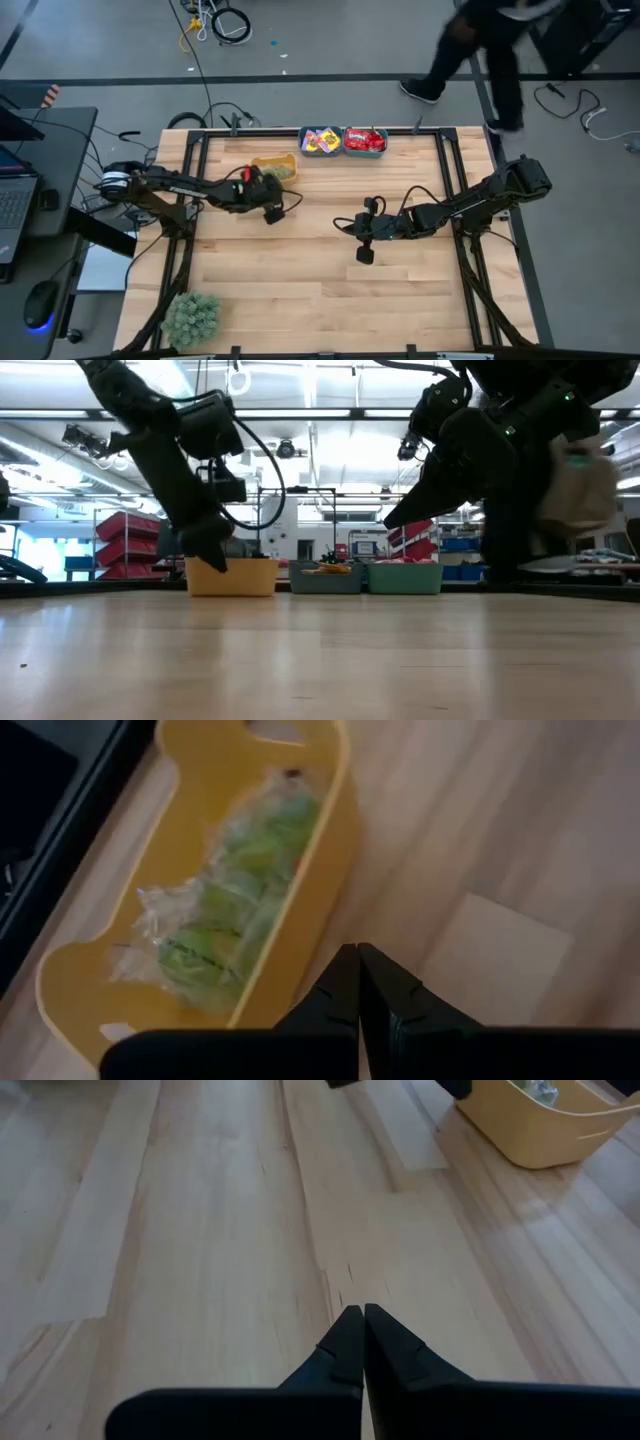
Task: Sort candy
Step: Move the yellow bin to the left side of the blue bin
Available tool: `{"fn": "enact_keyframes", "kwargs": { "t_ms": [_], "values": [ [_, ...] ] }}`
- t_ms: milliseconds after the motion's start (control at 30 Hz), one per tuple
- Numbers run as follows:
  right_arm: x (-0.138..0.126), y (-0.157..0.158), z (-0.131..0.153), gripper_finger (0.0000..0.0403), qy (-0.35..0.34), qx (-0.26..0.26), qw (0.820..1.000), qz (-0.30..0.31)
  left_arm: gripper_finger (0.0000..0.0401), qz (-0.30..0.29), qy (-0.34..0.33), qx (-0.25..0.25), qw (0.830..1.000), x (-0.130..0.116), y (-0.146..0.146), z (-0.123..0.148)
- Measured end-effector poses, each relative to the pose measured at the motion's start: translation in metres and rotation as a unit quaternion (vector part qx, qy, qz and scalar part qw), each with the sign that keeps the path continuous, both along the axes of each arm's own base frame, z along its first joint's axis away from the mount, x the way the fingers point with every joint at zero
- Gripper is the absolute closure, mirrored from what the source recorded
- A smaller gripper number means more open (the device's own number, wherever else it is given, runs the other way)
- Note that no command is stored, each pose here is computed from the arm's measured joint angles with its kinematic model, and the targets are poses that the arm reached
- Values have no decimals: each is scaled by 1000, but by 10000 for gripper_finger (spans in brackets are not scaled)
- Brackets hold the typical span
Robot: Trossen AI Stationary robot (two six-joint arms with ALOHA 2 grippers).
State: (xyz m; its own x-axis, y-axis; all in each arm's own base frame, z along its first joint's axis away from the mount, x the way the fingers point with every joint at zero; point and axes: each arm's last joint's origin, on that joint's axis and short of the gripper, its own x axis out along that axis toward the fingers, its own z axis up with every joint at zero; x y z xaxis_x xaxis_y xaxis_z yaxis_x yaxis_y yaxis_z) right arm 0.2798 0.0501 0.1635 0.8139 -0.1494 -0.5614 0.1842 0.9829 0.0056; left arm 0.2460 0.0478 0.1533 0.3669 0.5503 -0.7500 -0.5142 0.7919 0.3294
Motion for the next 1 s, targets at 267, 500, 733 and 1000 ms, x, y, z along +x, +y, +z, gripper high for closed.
{"fn": "enact_keyframes", "kwargs": {
  "t_ms": [267,500,733,1000],
  "values": [
    [0,0,0,403,-1,0,1000,0,401,47,-57,22,997,-3,28,-3],
    [0,0,0,403,0,-2,1000,2,401,77,-50,43,995,-10,55,-1],
    [0,0,0,403,0,-3,1000,2,401,97,-54,60,992,-16,74,2],
    [0,0,0,403,0,-3,1000,2,401,100,-91,53,989,-20,92,6]
  ]
}}
